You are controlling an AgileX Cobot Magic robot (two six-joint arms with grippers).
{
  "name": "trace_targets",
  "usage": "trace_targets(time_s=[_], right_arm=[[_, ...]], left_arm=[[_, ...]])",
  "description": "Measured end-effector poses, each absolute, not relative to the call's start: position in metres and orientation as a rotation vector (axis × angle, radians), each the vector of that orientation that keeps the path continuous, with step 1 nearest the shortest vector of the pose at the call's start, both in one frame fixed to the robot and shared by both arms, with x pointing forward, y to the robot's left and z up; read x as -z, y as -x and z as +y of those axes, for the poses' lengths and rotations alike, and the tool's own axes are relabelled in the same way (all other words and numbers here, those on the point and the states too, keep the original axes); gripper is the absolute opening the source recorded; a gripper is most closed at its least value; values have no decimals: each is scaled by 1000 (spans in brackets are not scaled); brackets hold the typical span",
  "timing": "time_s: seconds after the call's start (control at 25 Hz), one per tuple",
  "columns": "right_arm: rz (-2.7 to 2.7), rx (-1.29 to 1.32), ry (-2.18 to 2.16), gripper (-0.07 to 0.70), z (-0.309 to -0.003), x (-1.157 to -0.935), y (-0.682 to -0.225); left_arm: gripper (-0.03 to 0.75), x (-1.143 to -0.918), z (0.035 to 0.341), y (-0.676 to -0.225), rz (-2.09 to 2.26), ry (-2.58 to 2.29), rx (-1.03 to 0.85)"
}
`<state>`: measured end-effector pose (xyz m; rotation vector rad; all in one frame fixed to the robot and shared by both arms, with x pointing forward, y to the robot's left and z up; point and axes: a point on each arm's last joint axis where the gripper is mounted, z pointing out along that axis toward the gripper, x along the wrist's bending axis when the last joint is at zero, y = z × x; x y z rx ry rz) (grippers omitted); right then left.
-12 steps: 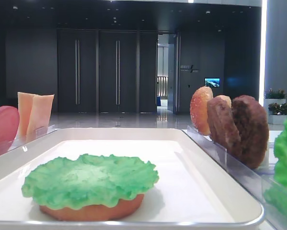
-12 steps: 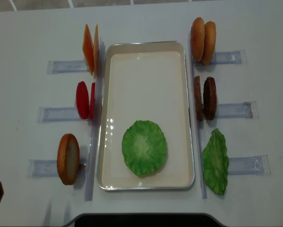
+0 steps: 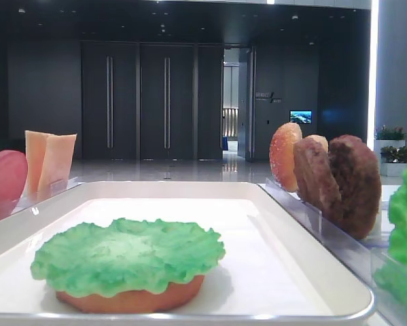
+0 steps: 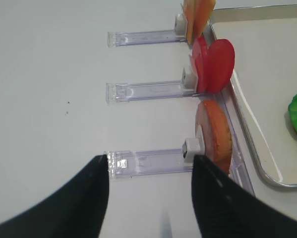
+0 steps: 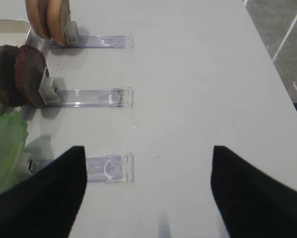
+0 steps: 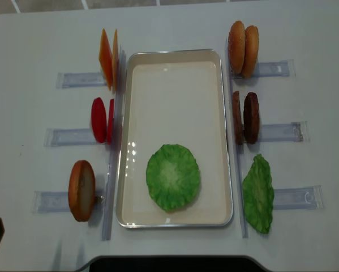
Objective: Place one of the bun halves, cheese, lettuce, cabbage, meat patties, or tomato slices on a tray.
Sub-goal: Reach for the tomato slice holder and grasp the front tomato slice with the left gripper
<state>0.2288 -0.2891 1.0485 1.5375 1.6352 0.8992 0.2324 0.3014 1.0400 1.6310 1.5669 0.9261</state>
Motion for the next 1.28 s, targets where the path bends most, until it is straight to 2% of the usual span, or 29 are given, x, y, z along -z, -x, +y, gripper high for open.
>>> trace_targets(time_s=[0.4, 0.8, 1.28], right_arm=[[1635, -899, -1537, 501, -289, -1049, -229], [1635, -899, -1537, 501, -289, -1049, -229], [1635, -899, -1537, 501, -289, -1049, -229]], left_arm=[[408, -1044, 302, -236, 1597, -1662, -907], [408, -1080, 302, -275, 1745, -1781, -751], [411, -1134, 302, -375, 1902, -1879, -575]])
